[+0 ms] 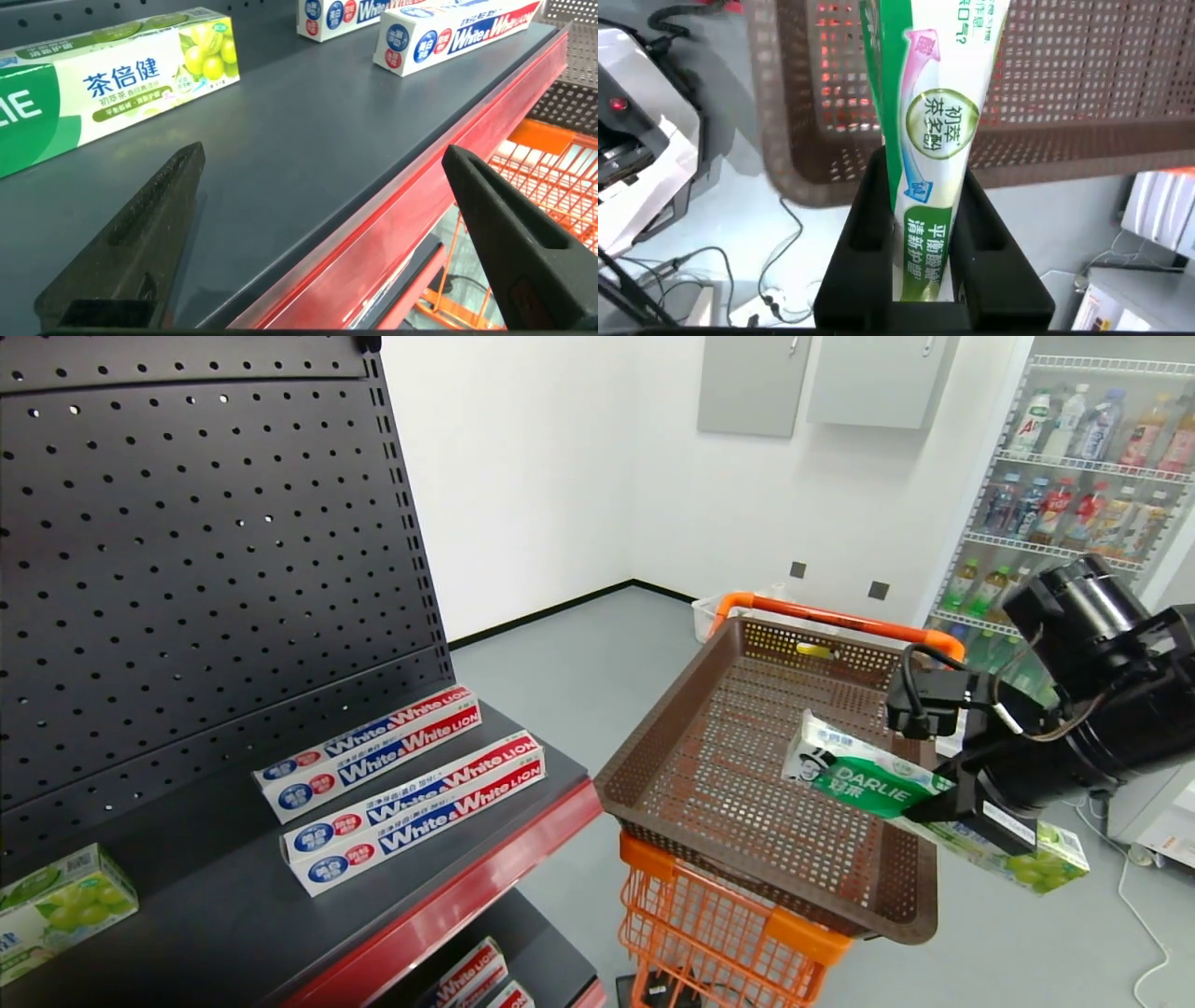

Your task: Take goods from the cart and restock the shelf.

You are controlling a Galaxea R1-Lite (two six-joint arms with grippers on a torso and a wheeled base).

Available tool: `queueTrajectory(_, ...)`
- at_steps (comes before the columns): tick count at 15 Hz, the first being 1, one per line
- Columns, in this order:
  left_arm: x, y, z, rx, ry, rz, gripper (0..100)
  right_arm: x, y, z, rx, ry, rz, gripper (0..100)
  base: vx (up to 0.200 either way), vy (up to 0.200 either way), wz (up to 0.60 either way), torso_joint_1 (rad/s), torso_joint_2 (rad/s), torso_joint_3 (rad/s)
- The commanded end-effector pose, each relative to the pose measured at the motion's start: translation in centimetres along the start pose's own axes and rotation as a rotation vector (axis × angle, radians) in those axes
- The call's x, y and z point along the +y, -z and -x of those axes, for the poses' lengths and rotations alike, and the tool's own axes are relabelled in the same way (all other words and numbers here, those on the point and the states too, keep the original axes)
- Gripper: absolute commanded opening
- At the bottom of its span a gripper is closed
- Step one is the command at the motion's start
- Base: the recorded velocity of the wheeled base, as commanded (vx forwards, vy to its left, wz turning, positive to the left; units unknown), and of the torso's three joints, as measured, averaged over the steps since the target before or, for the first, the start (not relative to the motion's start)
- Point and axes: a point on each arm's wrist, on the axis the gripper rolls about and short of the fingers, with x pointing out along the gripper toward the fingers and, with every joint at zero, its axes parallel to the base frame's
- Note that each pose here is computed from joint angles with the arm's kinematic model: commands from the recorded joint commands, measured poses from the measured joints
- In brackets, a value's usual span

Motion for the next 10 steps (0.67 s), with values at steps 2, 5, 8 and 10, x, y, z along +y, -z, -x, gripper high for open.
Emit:
queueTrajectory(2, 0.0, 0.0, 0.0, 0.001, -0.001, 0.0, 100, 2.2, 1.9, 2.5, -0.026, 0.016, -0.009, 0, 0.0, 0.0, 0.0, 0.0, 0.0, 0.0)
queueTrajectory(5, 0.0, 0.0, 0.0, 0.0, -0.001, 0.0, 100, 3.6, 2.8, 3.9, -0.053, 0.003, -0.001, 0, 0.0, 0.0, 0.0, 0.0, 0.0, 0.0)
queueTrajectory(8, 0.0, 0.0, 0.0, 0.001, -0.001, 0.0, 100, 4.8, 3.3, 4.1, -0.058, -0.032, 0.022, 0, 0.0, 0.0, 0.0, 0.0, 0.0, 0.0)
queueTrajectory(10, 0.0, 0.0, 0.0, 0.001, -0.001, 0.0, 100, 5.3, 3.1, 3.9, -0.06, -0.051, 0.042, 0, 0.0, 0.0, 0.0, 0.0, 0.0, 0.0)
